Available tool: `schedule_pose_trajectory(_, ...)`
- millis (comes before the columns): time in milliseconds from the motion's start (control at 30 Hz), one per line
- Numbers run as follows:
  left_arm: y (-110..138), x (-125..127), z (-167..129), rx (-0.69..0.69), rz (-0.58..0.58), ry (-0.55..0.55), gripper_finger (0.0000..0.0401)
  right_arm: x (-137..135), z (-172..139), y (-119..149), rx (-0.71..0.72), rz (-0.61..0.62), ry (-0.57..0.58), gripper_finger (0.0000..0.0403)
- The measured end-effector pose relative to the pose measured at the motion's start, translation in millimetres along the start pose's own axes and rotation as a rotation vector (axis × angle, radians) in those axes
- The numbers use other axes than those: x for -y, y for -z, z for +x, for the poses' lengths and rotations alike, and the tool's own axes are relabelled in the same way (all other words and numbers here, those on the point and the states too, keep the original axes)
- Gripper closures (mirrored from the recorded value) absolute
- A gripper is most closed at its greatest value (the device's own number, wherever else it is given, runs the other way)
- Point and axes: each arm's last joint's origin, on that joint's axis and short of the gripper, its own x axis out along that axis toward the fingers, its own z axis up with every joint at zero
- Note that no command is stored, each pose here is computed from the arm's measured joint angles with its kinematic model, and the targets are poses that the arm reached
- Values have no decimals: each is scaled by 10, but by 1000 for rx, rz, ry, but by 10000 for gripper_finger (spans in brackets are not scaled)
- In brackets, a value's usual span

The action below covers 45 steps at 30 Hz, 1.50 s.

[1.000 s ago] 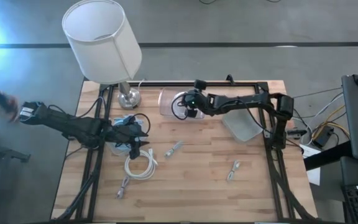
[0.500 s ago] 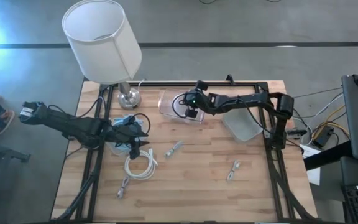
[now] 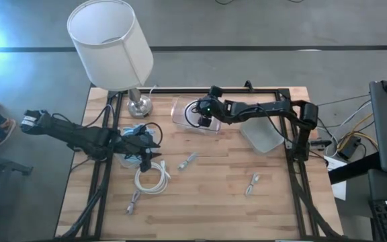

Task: Pick & Place USB Port
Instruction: Put the right white HDMI cable into the transparent bin, then put the white HDMI cable into the transparent bin

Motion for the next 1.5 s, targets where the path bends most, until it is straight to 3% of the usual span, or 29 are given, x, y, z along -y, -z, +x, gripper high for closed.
schedule_pose_trajectory(200, 15, 41, -6, -28, 47, 82, 233, -51, -122, -132, 7, -27, -23, 223)
schedule_pose_trajectory(500, 91, 192, 79, -81, 108, 122, 233, -110, -264, -291, 22, -29, -48, 222)
schedule_pose_trajectory(867, 245, 578, 374, -247, 353, 178, 234, -298, -643, -577, 41, -59, -122, 223)
schedule_pose_trajectory(1167, 222, 699, 559, -362, 490, 147, 234, -559, -1003, -773, 137, -94, -185, 225)
schedule_pose_trajectory(1500, 371, 669, 706, -489, 557, 45, 234, -833, -1279, -712, 90, -88, -260, 223)
